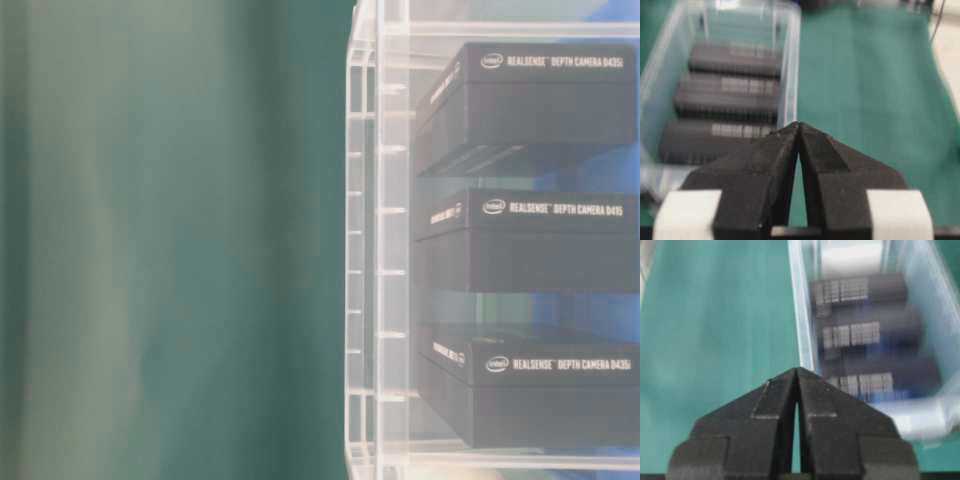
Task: Take the box out of the case with the right arm.
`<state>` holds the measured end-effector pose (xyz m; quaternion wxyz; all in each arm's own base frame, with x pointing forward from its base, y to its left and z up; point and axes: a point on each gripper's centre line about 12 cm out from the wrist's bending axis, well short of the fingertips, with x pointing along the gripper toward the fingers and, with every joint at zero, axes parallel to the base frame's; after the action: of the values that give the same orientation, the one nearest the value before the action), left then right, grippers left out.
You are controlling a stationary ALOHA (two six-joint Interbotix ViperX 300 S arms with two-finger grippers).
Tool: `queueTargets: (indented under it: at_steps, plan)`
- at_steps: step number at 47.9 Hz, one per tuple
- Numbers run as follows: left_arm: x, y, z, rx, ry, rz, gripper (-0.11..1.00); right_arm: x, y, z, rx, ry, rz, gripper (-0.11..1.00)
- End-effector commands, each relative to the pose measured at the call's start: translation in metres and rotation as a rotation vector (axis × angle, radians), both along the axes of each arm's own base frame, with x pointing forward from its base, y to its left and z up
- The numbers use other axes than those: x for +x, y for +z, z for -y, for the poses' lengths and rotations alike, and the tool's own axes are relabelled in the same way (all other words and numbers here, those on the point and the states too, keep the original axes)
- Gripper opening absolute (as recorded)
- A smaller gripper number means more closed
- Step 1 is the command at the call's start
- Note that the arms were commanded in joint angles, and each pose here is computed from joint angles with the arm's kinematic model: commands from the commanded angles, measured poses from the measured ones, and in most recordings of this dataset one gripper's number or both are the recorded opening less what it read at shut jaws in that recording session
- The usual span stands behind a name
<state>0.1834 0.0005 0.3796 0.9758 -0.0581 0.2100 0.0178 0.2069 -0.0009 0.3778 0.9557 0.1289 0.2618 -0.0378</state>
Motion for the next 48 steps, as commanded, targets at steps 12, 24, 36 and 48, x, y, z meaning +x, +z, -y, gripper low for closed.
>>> queueTargets:
  at_steps: [12, 24, 36, 48]
  plan:
    - [-0.019, -0.017, 0.008, 0.011, -0.037, -0.452, 0.02, -0.017, -0.027, 0.001, 0.016, -0.031, -0.584, 0.02]
    - [-0.025, -0.027, 0.01, 0.023, -0.052, -0.602, 0.02, -0.021, -0.037, 0.003, 0.007, -0.041, -0.789, 0.02]
    - [-0.025, -0.028, 0.01, 0.02, -0.052, -0.604, 0.02, -0.02, -0.037, 0.003, 0.057, -0.108, -0.792, 0.02]
    - [-0.025, -0.028, 0.01, 0.02, -0.052, -0.604, 0.02, -0.021, -0.035, 0.003, 0.374, -0.539, -0.766, 0.02]
